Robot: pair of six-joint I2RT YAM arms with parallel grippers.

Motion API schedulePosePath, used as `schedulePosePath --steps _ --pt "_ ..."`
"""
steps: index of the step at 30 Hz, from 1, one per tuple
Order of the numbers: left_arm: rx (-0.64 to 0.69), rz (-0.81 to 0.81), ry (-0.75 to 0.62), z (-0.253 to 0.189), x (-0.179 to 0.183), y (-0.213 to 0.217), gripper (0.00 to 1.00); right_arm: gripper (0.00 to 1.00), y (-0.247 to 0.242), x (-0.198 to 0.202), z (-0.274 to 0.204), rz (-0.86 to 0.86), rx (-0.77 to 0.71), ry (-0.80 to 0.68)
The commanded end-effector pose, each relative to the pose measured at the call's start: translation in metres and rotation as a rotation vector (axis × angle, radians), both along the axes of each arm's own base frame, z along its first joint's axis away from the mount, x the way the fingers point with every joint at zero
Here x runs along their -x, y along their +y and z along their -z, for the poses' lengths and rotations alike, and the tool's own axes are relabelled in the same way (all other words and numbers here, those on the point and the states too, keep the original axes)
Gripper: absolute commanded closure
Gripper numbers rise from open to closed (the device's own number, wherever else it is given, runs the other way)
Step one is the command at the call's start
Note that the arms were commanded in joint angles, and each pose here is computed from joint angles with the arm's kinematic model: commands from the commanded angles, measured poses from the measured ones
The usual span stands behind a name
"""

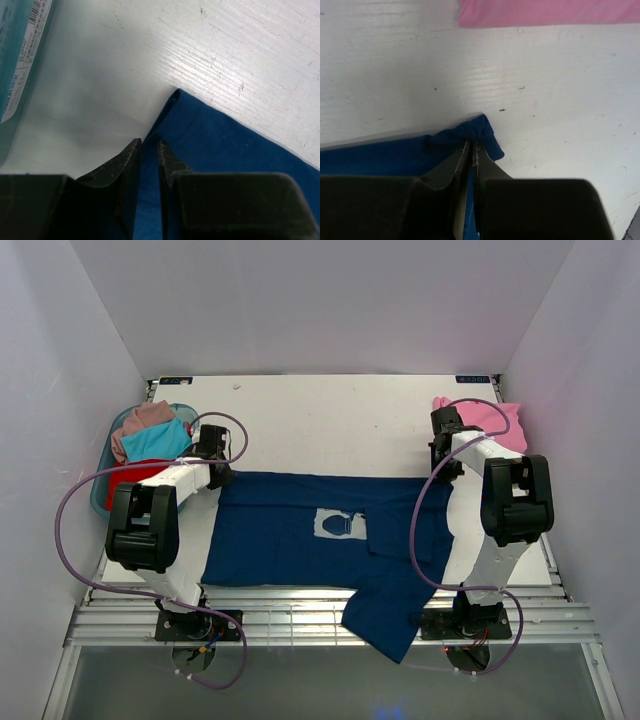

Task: Fold and stack the t-shirts
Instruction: Fold the tshirt

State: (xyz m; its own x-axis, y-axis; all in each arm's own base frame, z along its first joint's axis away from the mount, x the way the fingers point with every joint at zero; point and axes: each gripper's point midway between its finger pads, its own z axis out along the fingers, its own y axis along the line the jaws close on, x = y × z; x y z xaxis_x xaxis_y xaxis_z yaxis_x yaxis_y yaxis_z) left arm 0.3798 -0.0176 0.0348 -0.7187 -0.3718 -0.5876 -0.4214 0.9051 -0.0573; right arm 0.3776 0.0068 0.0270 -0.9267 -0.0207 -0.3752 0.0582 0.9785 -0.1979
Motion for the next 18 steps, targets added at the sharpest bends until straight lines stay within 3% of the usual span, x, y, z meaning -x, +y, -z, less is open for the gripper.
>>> schedulePosePath --steps 1,6,10,18 --pt "-0.013 -0.009 -0.025 -0.007 -0.009 0.002 0.70 0.90 -0.019 0.003 -0.005 0.049 0.066 -0.013" --pt "-0.003 -0.013 -0.036 -0.010 -0.010 0.001 0.71 0.89 -0.023 0.006 -0.004 0.078 0.068 -0.010" --pt "0.029 0.004 -0.135 -0.040 -0.027 -0.006 0.71 0.76 -0.019 0.006 -0.010 0.074 0.041 -0.036" --pt "0.063 0.021 -0.329 -0.115 -0.052 -0.015 0.70 0.56 -0.001 -0.011 -0.084 -0.004 -0.059 -0.278"
